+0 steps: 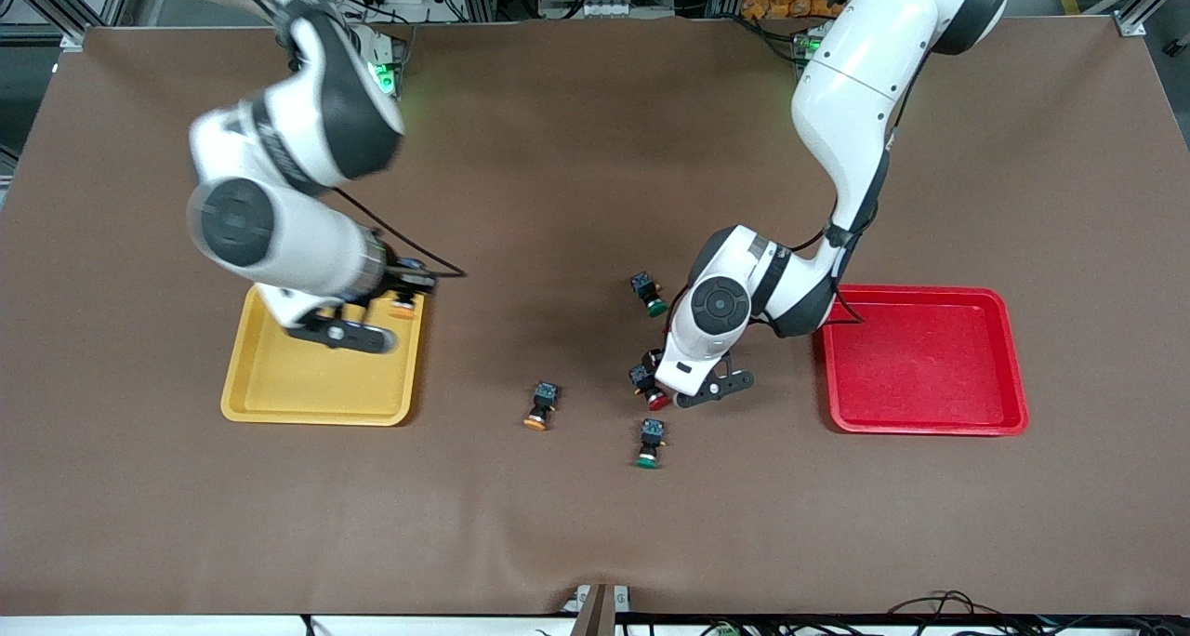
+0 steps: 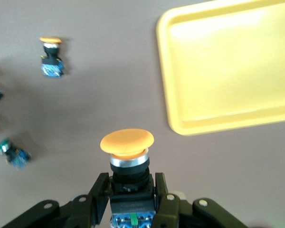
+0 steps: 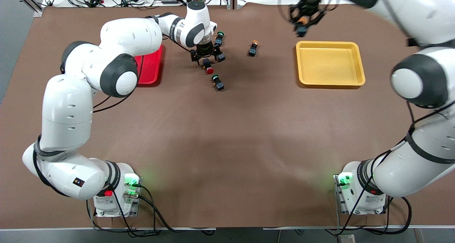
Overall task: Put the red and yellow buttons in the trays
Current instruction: 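Carry the yellow button into the yellow tray while the left carries red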
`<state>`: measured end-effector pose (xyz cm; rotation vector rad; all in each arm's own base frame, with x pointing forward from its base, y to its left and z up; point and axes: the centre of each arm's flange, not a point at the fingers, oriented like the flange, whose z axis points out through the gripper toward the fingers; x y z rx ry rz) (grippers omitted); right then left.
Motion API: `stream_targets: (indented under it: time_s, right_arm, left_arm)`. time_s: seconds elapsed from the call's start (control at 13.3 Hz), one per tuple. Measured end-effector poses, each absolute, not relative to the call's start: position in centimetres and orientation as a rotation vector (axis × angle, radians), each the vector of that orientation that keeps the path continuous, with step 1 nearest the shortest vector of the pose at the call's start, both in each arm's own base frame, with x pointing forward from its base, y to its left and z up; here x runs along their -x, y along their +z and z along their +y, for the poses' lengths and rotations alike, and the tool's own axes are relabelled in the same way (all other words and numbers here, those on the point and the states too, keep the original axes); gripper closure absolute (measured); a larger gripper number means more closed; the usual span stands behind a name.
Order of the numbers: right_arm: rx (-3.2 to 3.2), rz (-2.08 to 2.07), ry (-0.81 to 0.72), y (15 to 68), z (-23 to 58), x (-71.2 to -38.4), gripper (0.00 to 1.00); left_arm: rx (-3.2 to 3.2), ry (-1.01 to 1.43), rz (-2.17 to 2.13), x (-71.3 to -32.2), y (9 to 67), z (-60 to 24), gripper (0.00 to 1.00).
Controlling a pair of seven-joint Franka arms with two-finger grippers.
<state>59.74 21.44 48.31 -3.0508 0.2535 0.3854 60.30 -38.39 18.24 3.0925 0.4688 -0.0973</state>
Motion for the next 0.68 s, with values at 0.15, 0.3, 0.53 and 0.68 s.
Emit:
stream_targets:
  time_s: [0.15,0.3,0.53,0.68]
  right_arm:
    - [3.041,0.201,0.402,51.0,13.9,-60.0,0.56]
    - [3.072,0.176,0.392,51.1,6.2,-60.6,0.56]
    - [3.104,0.146,0.326,47.3,0.1,-61.9,0.56]
    - [3.109,0.115,0.290,43.1,-2.1,-62.1,0.56]
  left_arm:
    - [-3.094,-0.095,0.466,-60.3,18.3,-38.4,0.28]
    - [-3.102,-0.085,0.454,-60.3,18.3,-38.4,0.50]
    - [-3.103,-0.071,0.443,-60.4,18.7,-38.7,0.59]
    - [-3.099,-0.058,0.448,-60.9,20.3,-38.7,0.59]
